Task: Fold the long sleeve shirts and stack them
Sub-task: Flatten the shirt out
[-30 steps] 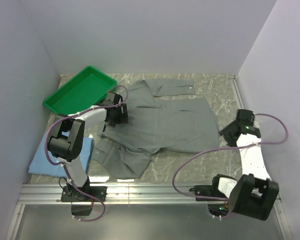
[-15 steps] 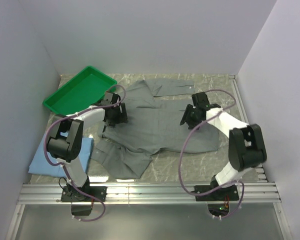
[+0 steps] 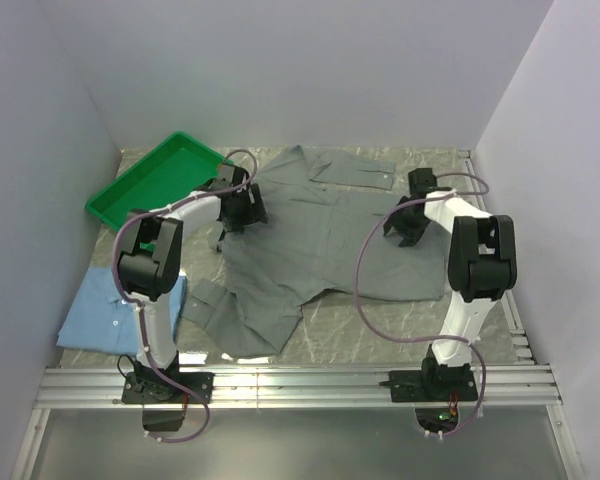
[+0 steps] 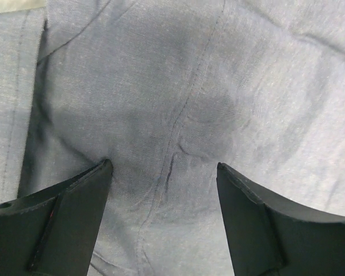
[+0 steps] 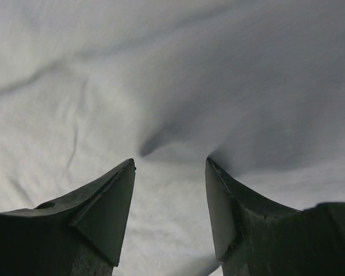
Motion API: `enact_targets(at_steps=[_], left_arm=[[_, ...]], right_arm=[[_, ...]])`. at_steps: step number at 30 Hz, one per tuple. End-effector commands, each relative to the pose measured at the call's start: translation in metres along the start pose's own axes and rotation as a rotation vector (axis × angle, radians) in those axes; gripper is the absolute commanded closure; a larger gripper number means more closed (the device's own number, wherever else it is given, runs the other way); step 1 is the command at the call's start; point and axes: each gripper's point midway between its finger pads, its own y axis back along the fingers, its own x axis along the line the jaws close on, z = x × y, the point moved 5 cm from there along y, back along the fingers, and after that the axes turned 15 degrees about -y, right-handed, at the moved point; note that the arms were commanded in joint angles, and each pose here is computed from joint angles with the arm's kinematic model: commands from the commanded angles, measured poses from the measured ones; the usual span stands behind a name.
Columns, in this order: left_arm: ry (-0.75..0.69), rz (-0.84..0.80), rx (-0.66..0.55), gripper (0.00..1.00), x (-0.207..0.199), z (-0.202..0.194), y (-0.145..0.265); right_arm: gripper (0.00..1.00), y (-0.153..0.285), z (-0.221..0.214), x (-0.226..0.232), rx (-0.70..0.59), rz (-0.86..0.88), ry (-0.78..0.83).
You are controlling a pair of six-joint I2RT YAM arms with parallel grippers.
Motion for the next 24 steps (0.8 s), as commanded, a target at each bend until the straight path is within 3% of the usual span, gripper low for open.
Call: enact_targets(at_steps=[1, 8, 13, 17, 20, 24], left_arm=[[0.055, -0.058, 0.06, 0.19, -0.009, -0.001, -0.023], [0.027, -0.182, -0.042, 0.12, -0.037, 0.039, -0.014], [-0.007, -0.168, -0.235, 0.08, -0.04, 0.071, 0.053], [0.009, -0.083, -0.311, 0.06, -0.028, 0.067, 0.102], [0.025, -0.056, -0.315, 0.06, -0.018, 0.042, 0.131], [0.043, 0.006, -0.275, 0.07, 0.006, -0.003, 0.152]], right_arm=[[0.4, 0.0, 0.04, -0.019, -0.052, -0.079, -0.084], [0.4, 0.015, 0.076, -0.018, -0.116, -0.062, -0.118], [0.39, 0.056, 0.057, 0.002, -0.177, 0.044, 0.002], [0.3, 0.08, -0.001, 0.026, -0.174, 0.117, 0.22], [0.3, 0.105, -0.04, 0.042, -0.183, 0.222, 0.39], [0.3, 0.132, -0.143, 0.068, -0.088, 0.413, 0.743]])
